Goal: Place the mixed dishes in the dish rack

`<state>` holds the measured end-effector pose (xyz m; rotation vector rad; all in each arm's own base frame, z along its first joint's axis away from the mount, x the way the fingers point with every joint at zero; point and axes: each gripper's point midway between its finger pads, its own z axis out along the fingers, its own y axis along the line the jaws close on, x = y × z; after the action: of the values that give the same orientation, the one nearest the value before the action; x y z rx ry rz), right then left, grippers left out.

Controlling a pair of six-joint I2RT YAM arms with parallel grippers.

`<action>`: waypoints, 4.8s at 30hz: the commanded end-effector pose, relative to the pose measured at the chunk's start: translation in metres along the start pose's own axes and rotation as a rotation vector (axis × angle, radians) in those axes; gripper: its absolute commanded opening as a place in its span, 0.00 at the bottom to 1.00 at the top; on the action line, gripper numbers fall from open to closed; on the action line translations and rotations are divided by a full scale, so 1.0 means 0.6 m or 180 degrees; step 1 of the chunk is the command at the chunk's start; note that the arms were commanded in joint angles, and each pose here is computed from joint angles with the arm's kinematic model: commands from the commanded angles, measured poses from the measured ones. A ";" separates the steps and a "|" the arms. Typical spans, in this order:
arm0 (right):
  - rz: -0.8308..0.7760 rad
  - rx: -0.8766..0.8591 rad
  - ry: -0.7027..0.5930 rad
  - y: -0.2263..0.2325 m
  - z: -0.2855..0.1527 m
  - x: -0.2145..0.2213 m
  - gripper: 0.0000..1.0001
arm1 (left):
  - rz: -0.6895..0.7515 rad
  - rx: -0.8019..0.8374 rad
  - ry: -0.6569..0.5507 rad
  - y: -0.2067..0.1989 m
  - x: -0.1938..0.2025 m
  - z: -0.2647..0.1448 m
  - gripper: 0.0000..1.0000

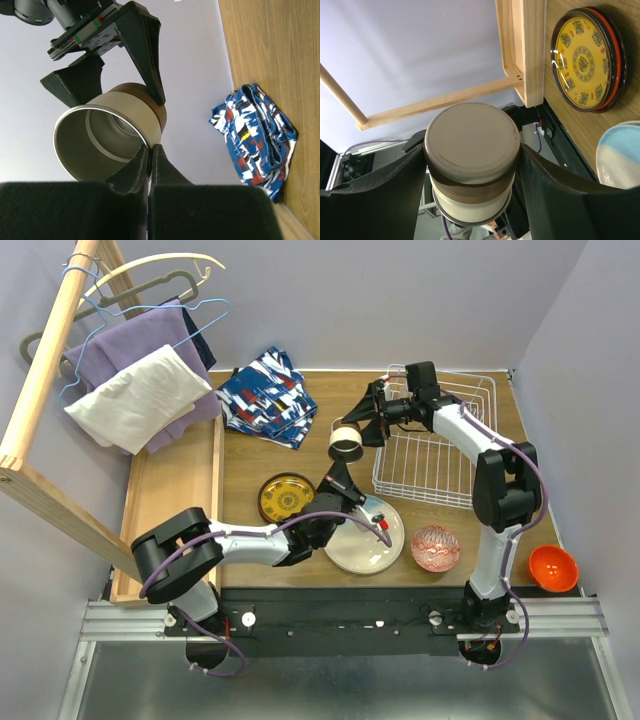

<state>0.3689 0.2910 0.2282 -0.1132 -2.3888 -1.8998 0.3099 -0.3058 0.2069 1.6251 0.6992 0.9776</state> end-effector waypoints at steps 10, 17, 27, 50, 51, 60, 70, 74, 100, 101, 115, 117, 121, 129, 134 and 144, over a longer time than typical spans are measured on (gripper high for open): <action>-0.1084 -0.0173 -0.0315 0.075 -0.002 -0.083 0.57 | -0.0724 -0.0473 -0.0291 0.050 0.005 -0.064 0.80; -0.2110 0.0385 -0.0934 0.095 -0.049 -0.172 0.55 | -0.1333 -0.0030 -0.0452 0.048 0.035 -0.130 0.80; -0.3022 0.0985 -0.2037 0.143 -0.231 -0.267 0.51 | -0.1777 0.0259 -0.0119 -0.001 0.056 -0.151 0.80; -0.4031 0.2578 -0.3625 0.034 -0.476 -0.314 0.45 | -0.2364 0.0585 0.0256 -0.053 0.078 -0.104 0.82; -0.4008 0.2579 -0.3662 0.030 -0.482 -0.318 0.45 | -0.2343 0.0642 0.0271 -0.061 0.076 -0.104 0.82; -0.4027 0.2676 -0.3751 -0.034 -0.501 -0.351 0.45 | -0.2377 0.0873 0.0459 -0.085 0.077 -0.098 0.82; -0.4215 0.2740 -0.3940 -0.085 -0.518 -0.385 0.44 | -0.2391 0.1139 0.0631 -0.113 0.075 -0.091 0.82; -0.4223 0.2796 -0.3949 -0.103 -0.528 -0.398 0.43 | -0.2436 0.1168 0.0647 -0.115 0.070 -0.083 0.82; -0.3614 0.2953 -0.3366 -0.233 -0.505 -0.431 0.40 | -0.2616 0.1196 0.0733 -0.142 0.073 -0.066 0.82; -0.3584 0.2974 -0.3350 -0.241 -0.504 -0.430 0.40 | -0.2620 0.1200 0.0729 -0.143 0.073 -0.066 0.82; -0.3400 0.3269 -0.3291 -0.263 -0.518 -0.412 0.99 | -0.2663 0.1185 0.0820 -0.154 0.080 -0.058 0.82; -0.3453 0.3264 -0.3334 -0.220 -0.527 -0.401 1.00 | -0.2687 0.1163 0.0849 -0.151 0.086 -0.053 0.82; -0.3468 0.3247 -0.3339 -0.144 -0.541 -0.380 1.00 | -0.2759 0.1070 0.0837 -0.135 0.102 -0.037 0.82; -0.3833 0.3109 -0.3092 -0.068 -0.524 -0.328 1.00 | -0.2879 0.0772 0.0828 -0.099 0.151 -0.021 0.84; -0.3955 0.2614 -0.1881 -0.131 -0.427 -0.337 1.00 | -0.3131 0.0902 0.1008 -0.113 0.170 -0.032 0.85; -0.4753 0.2362 -0.1249 -0.142 -0.346 -0.362 1.00 | -0.3078 0.1073 0.1064 -0.130 0.190 -0.066 0.86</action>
<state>0.5872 0.0463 0.1580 1.5237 -3.8289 -0.7714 0.3407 -0.1758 0.1632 1.1354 1.7206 0.4394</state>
